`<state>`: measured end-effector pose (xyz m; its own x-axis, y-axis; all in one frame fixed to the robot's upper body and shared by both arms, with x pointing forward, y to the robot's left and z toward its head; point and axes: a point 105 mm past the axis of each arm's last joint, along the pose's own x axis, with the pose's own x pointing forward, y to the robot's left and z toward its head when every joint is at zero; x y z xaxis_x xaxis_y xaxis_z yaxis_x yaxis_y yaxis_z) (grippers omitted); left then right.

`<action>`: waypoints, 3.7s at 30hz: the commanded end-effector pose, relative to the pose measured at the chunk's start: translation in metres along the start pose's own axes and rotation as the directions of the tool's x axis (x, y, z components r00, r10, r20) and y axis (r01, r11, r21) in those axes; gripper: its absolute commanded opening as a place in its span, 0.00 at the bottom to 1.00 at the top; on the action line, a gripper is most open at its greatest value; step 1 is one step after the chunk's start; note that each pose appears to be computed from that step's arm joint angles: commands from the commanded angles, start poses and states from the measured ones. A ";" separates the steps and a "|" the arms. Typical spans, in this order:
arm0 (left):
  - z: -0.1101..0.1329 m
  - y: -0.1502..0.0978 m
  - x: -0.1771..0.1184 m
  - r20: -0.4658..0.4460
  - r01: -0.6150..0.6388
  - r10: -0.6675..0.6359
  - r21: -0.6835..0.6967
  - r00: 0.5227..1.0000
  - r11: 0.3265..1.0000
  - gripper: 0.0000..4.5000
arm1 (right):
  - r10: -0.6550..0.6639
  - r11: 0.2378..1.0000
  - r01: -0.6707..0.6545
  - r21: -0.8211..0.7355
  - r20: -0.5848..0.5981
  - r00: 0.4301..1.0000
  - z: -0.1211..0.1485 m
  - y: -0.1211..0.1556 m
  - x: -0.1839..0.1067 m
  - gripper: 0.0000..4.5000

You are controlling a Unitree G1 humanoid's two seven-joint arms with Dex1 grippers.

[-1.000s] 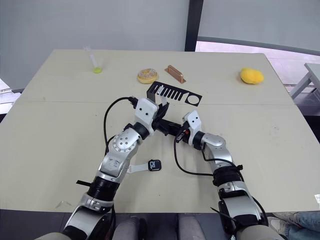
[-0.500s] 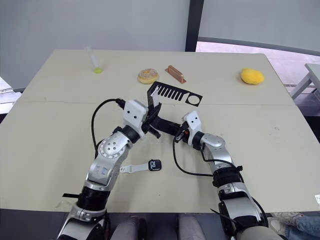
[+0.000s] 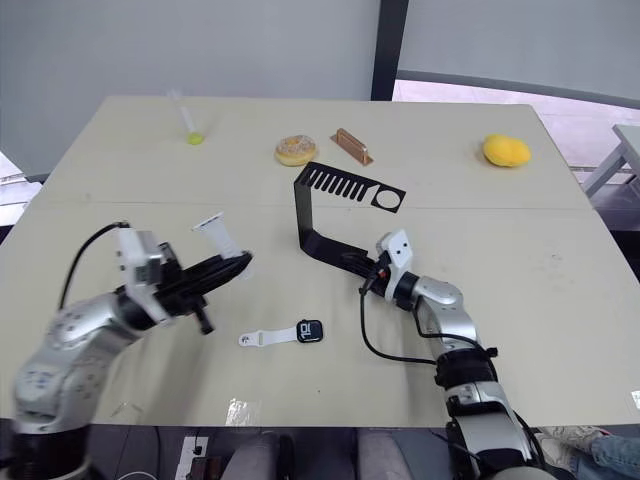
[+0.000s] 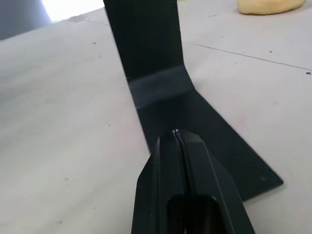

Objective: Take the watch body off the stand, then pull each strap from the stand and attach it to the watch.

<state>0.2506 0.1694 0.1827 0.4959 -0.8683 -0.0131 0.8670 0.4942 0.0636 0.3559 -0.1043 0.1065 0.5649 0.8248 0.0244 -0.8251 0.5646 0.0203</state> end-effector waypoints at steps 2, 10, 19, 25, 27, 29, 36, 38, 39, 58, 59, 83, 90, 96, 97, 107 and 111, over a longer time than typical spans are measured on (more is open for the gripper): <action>0.002 -0.012 -0.022 -0.062 0.143 -0.150 -0.107 0.987 0.984 0.01 | 0.114 0.993 -0.114 -0.010 0.120 0.986 0.046 0.018 -0.029 0.00; -0.003 -0.031 -0.008 -0.096 0.282 -0.326 -0.319 0.940 0.905 0.00 | 0.147 0.934 -0.186 0.304 0.148 0.978 0.059 0.076 -0.071 0.52; -0.008 -0.050 0.032 -0.013 0.389 -0.461 -0.512 0.888 0.765 0.00 | 0.112 0.736 -0.279 0.617 0.296 0.949 0.060 0.119 -0.056 0.99; -0.010 -0.055 0.050 -0.010 0.434 -0.538 -0.576 0.843 0.692 0.00 | 0.181 0.679 -0.351 0.644 0.317 0.931 0.061 0.134 -0.039 0.99; -0.010 -0.053 0.056 -0.010 0.433 -0.539 -0.582 0.842 0.688 0.00 | 0.192 0.682 -0.362 0.635 0.322 0.927 0.063 0.136 -0.034 0.99; -0.010 -0.053 0.060 -0.008 0.440 -0.546 -0.582 0.838 0.684 0.00 | 0.196 0.674 -0.370 0.640 0.329 0.924 0.065 0.137 -0.030 0.99; -0.009 -0.057 0.069 0.010 0.457 -0.556 -0.583 0.831 0.672 0.00 | 0.207 0.659 -0.394 0.641 0.350 0.914 0.069 0.140 -0.018 0.99; -0.010 -0.058 0.069 0.006 0.458 -0.561 -0.583 0.828 0.671 0.00 | 0.214 0.662 -0.393 0.638 0.342 0.915 0.068 0.141 -0.015 0.99; -0.011 -0.059 0.069 0.004 0.459 -0.563 -0.584 0.827 0.670 0.00 | 0.215 0.663 -0.394 0.636 0.342 0.915 0.068 0.141 -0.014 0.99; -0.010 -0.062 0.075 0.020 0.473 -0.566 -0.572 0.824 0.670 0.00 | 0.220 0.651 -0.435 0.622 0.393 0.893 0.075 0.137 -0.006 0.61; -0.010 -0.061 0.075 0.019 0.472 -0.565 -0.572 0.825 0.670 0.00 | 0.214 0.654 -0.430 0.622 0.393 0.894 0.075 0.136 -0.006 0.61; -0.014 -0.062 0.078 0.015 0.467 -0.554 -0.559 0.832 0.685 0.00 | 0.211 0.659 -0.427 0.620 0.392 0.895 0.073 0.134 -0.006 0.42; -0.015 -0.063 0.079 0.013 0.466 -0.554 -0.559 0.832 0.686 0.00 | 0.213 0.647 -0.448 0.617 0.418 0.883 0.077 0.135 -0.006 0.01; -0.016 -0.063 0.079 0.011 0.465 -0.555 -0.559 0.832 0.686 0.00 | 0.219 0.640 -0.460 0.615 0.428 0.877 0.078 0.137 -0.006 0.01; -0.016 -0.063 0.079 0.012 0.467 -0.556 -0.558 0.831 0.686 0.00 | 0.220 0.634 -0.459 0.622 0.424 0.878 0.077 0.137 -0.006 0.01; -0.014 -0.063 0.080 0.021 0.471 -0.552 -0.548 0.834 0.691 0.00 | 0.206 0.652 -0.432 0.623 0.403 0.892 0.074 0.134 -0.007 0.53; -0.014 -0.063 0.080 0.022 0.472 -0.552 -0.547 0.834 0.691 0.00 | 0.207 0.650 -0.436 0.622 0.407 0.890 0.074 0.134 -0.007 0.53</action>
<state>0.2395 0.0720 0.1582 -0.0524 -0.9980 -0.0358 0.8404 -0.0247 -0.5414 0.2464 -0.0364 0.1738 0.3630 0.8477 0.3869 -0.7551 0.0243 0.6551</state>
